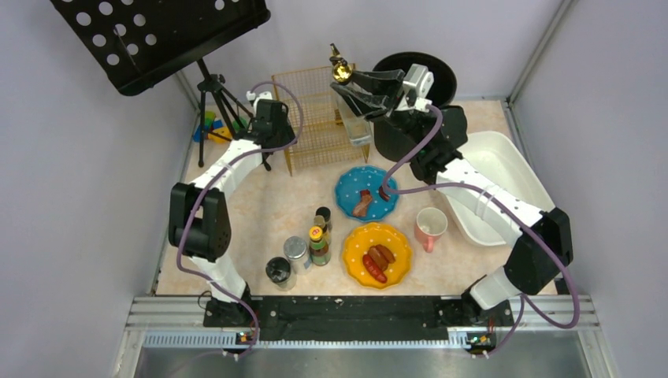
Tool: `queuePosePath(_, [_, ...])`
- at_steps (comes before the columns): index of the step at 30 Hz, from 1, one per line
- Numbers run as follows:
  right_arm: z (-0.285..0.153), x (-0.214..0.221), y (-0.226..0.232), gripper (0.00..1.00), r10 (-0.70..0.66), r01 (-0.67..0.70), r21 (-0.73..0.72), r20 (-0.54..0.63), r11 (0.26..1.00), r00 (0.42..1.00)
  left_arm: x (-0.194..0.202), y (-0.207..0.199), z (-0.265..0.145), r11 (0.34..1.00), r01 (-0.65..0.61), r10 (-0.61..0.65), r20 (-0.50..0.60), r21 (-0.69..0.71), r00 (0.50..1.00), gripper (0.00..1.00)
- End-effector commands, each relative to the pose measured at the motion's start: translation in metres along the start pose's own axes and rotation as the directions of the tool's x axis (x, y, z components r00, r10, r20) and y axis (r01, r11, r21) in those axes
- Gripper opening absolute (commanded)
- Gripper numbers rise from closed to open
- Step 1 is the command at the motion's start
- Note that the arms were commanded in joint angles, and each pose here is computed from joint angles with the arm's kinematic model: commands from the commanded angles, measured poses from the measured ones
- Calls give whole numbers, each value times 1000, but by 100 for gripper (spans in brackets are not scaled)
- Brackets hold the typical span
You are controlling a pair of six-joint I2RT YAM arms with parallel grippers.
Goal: Clear the kitchen counter
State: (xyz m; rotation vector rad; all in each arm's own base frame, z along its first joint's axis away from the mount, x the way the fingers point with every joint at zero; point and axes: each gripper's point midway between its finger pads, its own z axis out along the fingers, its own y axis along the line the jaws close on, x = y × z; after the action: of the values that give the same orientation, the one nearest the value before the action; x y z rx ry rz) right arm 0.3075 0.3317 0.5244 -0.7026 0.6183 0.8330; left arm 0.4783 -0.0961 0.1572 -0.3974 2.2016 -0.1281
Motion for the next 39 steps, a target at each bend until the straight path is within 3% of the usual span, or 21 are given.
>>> queuePosePath(1, [1, -76, 3, 0, -115, 118, 0, 187, 993, 976, -8, -12, 6, 999, 0, -1, 25, 47, 1000, 56])
queuePosePath(10, [-2, -65, 5, 0, -82, 84, -5, 173, 996, 981, 21, -8, 20, 999, -6, 8, -57, 40, 998, 33])
queuePosePath(22, [-5, -62, 7, 0, -47, 49, -5, 166, 999, 985, 33, -4, 14, 999, -17, 20, -81, 37, 996, 0])
queuePosePath(39, [-9, -72, 10, 0, -21, 22, -5, 163, 1000, 986, 56, -5, -20, 994, -72, 80, -104, 83, 991, 0])
